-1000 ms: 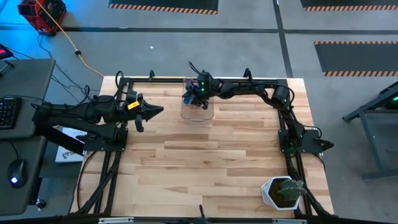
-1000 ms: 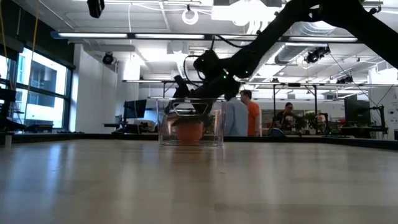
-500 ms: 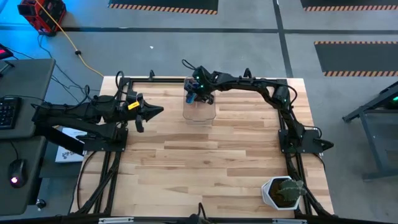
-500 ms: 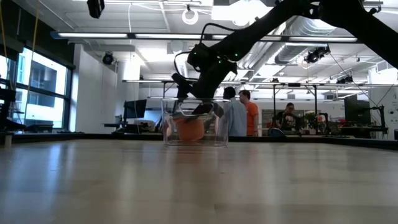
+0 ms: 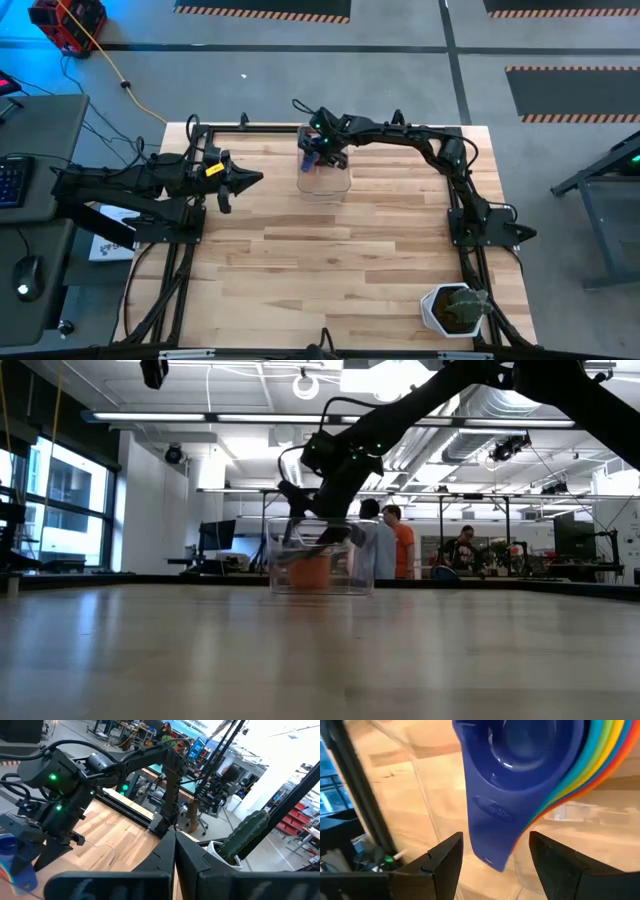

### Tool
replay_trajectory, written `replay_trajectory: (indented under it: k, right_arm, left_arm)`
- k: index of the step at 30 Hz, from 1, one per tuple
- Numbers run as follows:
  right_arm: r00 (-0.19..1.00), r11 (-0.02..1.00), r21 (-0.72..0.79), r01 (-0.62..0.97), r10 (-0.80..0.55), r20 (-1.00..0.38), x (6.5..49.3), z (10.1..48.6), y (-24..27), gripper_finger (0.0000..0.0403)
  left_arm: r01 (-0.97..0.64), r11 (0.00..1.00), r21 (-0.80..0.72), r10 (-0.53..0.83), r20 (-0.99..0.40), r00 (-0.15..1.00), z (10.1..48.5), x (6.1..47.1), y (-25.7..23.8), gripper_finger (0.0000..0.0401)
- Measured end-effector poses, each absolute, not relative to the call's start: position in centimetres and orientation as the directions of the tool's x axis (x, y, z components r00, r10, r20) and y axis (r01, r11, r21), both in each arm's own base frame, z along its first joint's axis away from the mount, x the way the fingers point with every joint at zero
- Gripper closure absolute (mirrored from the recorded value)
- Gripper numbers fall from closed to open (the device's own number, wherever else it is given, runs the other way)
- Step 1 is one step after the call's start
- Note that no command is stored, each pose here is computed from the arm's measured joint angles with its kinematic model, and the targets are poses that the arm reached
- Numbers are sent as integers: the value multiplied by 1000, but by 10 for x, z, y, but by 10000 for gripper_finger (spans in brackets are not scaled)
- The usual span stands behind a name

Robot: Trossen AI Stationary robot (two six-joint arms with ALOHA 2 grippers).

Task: Nest measuring cups in basket
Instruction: Put the nested measuring cups into the transparent bin, then return to Home Position

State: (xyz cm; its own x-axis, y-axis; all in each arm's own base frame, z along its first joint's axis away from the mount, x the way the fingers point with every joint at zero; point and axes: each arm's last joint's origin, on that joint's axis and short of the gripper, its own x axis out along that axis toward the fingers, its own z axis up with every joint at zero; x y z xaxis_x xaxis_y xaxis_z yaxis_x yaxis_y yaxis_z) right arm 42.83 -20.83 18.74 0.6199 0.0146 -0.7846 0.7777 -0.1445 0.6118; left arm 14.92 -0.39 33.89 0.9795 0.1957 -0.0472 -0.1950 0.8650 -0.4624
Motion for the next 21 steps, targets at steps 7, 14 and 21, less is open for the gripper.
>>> replay_trajectory:
  k: [7,14,21]
  right_arm:
    - [620,-100,615,782,22,-784,428,190,-209,185]
    - [588,-43,586,809,61,-807,424,202,-213,185]
    - [484,96,492,865,93,-870,416,218,-209,185]
  left_arm:
    - [-195,865,-462,196,-47,980,339,149,-4,401]
    - [-195,865,-463,196,-47,979,339,149,-4,401]
    - [-194,857,-477,196,-47,979,339,149,-4,401]
